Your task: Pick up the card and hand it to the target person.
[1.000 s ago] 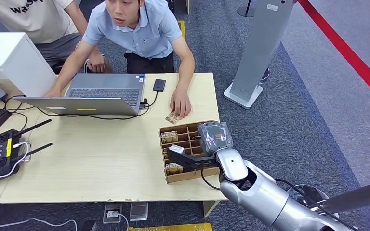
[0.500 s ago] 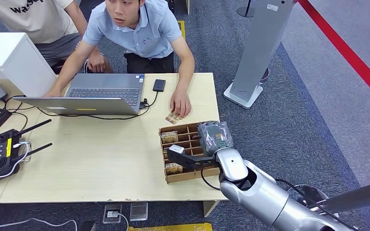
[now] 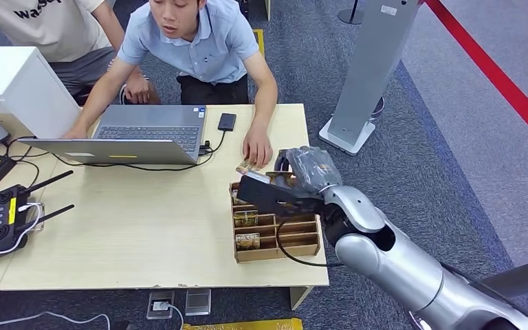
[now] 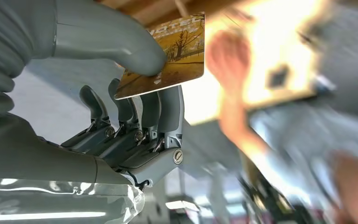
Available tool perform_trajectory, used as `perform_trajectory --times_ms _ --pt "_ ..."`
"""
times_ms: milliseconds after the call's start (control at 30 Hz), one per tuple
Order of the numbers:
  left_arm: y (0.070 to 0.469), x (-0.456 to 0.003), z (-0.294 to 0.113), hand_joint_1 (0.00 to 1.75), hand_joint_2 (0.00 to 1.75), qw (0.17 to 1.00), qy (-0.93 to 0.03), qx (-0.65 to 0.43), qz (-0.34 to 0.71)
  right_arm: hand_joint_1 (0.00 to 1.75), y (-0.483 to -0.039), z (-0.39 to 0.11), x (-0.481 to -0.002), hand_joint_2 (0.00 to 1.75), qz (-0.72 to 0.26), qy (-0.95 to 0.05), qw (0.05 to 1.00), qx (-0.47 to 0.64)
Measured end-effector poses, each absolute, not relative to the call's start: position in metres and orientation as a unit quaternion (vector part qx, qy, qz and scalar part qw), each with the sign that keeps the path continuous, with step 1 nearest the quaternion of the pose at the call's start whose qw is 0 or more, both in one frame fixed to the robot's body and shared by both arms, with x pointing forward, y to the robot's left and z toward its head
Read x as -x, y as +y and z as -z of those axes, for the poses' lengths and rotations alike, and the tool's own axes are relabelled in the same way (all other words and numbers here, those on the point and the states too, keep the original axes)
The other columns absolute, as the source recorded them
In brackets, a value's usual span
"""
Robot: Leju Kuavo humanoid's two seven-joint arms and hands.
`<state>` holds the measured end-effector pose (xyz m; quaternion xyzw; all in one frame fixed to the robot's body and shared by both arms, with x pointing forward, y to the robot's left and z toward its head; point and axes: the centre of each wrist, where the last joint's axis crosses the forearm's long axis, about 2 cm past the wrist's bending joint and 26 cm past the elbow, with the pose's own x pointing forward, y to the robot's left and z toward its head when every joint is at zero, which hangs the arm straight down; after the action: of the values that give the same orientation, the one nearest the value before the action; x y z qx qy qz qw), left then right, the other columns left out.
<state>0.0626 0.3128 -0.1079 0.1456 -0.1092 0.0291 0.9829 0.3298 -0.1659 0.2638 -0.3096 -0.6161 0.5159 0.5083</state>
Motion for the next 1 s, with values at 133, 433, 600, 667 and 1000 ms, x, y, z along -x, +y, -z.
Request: perform_trajectory --times_ms 133,433,600,667,1000 --pt "0.313 -0.063 0.108 0.0 0.0 0.983 -0.11 -0.145 -0.029 1.41 -0.163 -0.282 -0.323 1.75 -0.496 -0.668 0.475 0.285" --pt "0.312 -0.064 0.108 0.0 0.0 0.983 -0.117 -0.141 -0.018 1.41 -0.16 -0.266 -0.33 1.75 -0.42 -0.754 0.362 0.353" --pt "0.31 -0.069 0.107 0.0 0.0 0.983 -0.121 -0.139 -0.014 1.41 -0.159 -0.243 -0.335 1.75 -0.412 -0.758 0.34 0.374" --pt "0.309 -0.07 0.107 0.0 0.0 0.983 -0.121 -0.139 -0.013 1.41 -0.16 -0.235 -0.337 1.75 -0.416 -0.753 0.344 0.378" --pt "0.309 -0.071 0.107 0.0 0.0 0.983 -0.12 -0.139 -0.01 1.41 -0.163 -0.216 -0.341 1.75 -0.417 -0.74 0.353 0.392"
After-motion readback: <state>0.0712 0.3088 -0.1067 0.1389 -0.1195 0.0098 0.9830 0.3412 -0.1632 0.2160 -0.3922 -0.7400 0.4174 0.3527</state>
